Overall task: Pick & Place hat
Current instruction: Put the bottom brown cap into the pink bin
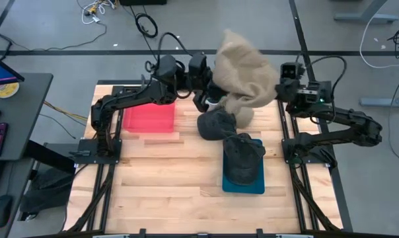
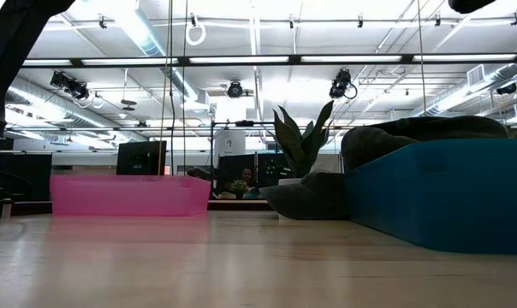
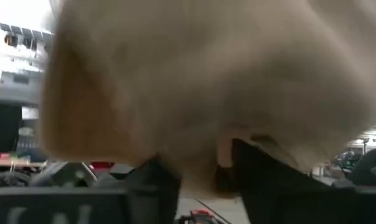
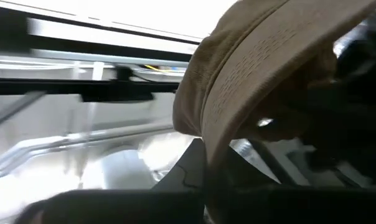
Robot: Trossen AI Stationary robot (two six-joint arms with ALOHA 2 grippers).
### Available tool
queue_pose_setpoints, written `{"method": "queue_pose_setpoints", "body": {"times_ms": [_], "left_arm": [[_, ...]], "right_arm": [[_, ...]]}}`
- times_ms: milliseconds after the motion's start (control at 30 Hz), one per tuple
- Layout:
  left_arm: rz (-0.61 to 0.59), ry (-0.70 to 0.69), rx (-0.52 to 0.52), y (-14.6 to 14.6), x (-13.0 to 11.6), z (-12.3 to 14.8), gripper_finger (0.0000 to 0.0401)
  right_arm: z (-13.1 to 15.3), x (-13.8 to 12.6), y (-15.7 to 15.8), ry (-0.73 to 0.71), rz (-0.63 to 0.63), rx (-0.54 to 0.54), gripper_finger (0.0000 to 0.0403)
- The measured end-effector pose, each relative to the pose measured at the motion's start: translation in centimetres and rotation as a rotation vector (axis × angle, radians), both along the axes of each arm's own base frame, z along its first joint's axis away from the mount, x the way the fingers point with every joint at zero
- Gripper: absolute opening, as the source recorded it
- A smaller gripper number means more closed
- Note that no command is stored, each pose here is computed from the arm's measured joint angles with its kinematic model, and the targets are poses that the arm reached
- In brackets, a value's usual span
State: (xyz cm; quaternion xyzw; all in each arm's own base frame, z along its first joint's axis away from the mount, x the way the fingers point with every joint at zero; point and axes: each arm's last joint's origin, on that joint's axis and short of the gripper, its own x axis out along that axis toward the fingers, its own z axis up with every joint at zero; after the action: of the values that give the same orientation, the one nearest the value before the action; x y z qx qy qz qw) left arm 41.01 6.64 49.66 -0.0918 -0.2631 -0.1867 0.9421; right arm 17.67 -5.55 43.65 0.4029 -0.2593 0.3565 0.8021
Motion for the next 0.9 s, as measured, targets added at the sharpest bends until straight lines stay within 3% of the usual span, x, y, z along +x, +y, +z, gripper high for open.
{"method": "queue_pose_setpoints", "body": {"times_ms": [133, 433, 533, 733, 900], "left_arm": [[-0.015, -0.002, 0.001, -0.6, 0.1, 0.0, 0.0226], [-0.095, -0.002, 0.047, -1.3, -0.3, 0.3, 0.0382], [-0.130, 0.004, 0.073, -1.3, -0.4, 0.3, 0.0395], [-0.128, 0.062, 0.076, -0.8, -0.1, -0.2, 0.0378], [-0.145, 0.285, -0.067, 1.5, 0.3, -1.7, 0.0377]], "right_arm": [[-0.6, 0.7, -0.6, 0.098, -0.029, -0.003, 0.0005], [-0.3, -0.1, -1.0, 0.085, -0.045, -0.018, 0.0005], [-0.2, -0.4, -1.0, 0.080, -0.045, -0.011, 0.0005], [0.3, -1.4, -1.1, 0.065, -0.060, 0.002, 0.0005], [0.6, -2.3, -1.4, 0.051, -0.092, -0.001, 0.0005]]}}
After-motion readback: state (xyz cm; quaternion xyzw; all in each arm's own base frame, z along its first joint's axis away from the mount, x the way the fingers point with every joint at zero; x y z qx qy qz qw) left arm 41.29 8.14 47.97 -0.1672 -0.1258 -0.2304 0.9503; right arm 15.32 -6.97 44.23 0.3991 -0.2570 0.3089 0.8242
